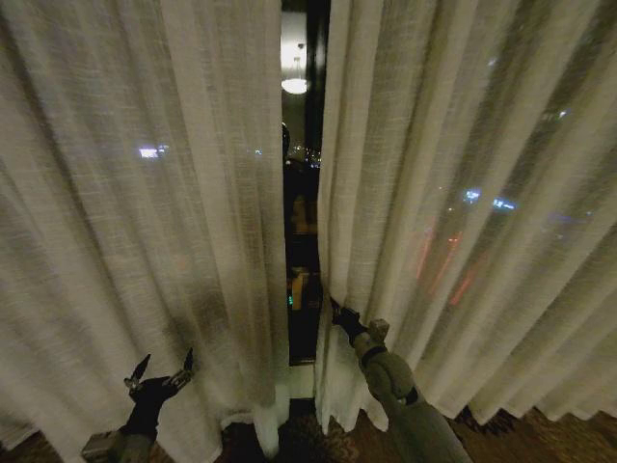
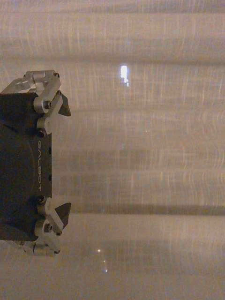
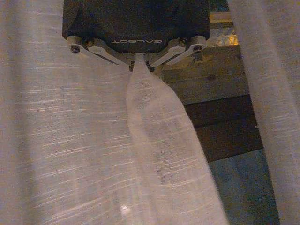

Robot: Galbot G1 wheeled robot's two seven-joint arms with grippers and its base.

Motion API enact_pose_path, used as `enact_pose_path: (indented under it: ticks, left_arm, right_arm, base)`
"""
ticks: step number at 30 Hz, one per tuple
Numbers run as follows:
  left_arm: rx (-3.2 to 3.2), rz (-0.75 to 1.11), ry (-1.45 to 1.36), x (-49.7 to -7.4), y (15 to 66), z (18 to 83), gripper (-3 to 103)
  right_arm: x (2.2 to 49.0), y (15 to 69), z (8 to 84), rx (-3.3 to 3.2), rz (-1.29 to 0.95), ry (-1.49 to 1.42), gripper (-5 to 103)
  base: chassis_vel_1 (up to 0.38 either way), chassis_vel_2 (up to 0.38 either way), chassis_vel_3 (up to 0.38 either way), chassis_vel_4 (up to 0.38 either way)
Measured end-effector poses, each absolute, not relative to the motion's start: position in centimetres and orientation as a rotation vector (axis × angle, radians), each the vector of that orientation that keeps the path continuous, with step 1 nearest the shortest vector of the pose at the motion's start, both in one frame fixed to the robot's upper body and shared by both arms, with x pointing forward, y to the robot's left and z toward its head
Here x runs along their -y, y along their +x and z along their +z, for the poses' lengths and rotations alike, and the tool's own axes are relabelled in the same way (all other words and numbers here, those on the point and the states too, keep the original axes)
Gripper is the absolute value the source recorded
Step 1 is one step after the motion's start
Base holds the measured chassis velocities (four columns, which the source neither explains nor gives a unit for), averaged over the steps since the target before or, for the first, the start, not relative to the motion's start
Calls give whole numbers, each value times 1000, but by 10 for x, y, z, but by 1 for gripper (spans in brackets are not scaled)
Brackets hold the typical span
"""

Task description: Open the curtains by pulling them apart, changing their state from closed to fully open.

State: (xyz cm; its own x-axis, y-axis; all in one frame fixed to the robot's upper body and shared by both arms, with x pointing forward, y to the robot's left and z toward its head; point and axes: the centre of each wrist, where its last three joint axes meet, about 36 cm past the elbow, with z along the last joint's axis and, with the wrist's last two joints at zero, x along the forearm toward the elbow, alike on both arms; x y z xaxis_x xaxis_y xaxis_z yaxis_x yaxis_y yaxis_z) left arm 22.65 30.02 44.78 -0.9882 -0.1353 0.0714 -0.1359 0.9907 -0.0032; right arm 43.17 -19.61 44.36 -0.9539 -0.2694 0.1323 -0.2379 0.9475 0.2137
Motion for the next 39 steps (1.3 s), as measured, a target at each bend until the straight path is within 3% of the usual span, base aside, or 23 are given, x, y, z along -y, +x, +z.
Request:
enact_pose_path:
  ticks: [13, 39]
  left_arm:
    - [3070, 30, 190, -297, 228, 443, 100]
    - [3073, 46, 177, -296, 236, 437, 100]
  right_arm:
    - [206, 426, 439, 2938, -212, 346, 0]
    - [218, 427, 439, 2945, -214, 305, 0]
  base:
    - [-209, -210, 208, 205]
    - [-348, -353, 349, 355]
